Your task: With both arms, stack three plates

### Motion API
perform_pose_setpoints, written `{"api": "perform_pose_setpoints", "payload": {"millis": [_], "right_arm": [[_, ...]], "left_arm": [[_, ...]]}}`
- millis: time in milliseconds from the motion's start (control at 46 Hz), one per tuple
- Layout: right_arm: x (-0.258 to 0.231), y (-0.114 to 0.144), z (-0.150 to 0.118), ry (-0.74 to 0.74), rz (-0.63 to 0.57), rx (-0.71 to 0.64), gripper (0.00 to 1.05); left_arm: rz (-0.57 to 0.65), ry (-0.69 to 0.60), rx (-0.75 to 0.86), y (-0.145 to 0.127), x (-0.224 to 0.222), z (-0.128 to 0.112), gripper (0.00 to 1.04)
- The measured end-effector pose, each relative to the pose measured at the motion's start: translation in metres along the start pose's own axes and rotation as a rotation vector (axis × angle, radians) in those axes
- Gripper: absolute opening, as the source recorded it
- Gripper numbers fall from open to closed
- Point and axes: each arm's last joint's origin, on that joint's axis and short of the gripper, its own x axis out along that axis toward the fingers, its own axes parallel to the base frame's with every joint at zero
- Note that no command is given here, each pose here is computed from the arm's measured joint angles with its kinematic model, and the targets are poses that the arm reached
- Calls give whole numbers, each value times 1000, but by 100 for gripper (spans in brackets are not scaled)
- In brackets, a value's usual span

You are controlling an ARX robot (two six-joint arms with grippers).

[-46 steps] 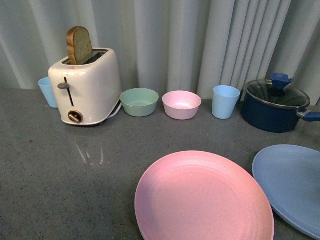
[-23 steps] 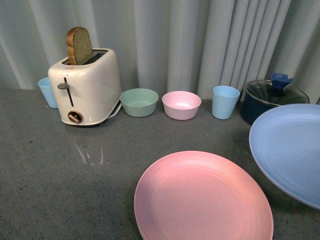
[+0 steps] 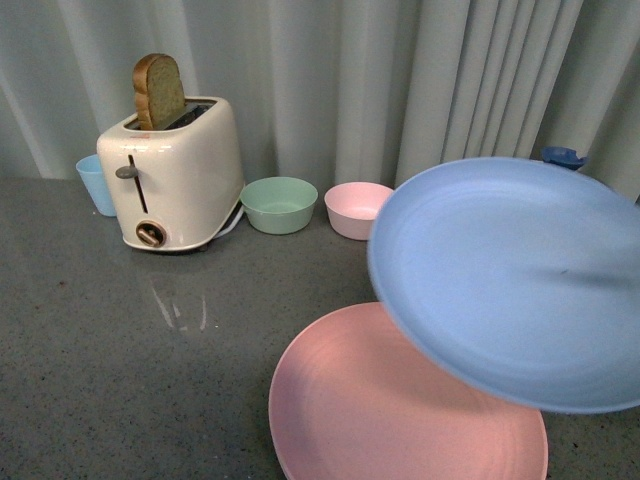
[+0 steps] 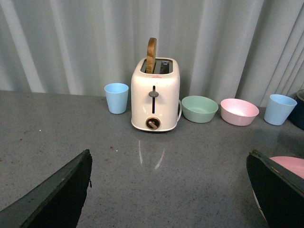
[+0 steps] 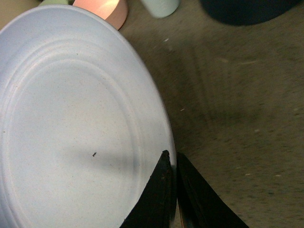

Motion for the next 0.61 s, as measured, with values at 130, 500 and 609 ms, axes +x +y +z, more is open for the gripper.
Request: {"api": "perform_pose_setpoints", "payload": {"millis": [130,500,609], "right_arm": [[17,17,-18,51,42,-11,3],[34,18,-40,110,47,39,3],[37,17,-48,133,44,40,3]], "left_arm": [[0,0,0,0,0,0,98],[0,0,0,0,0,0,98],[0,0,0,0,0,0,98]]}}
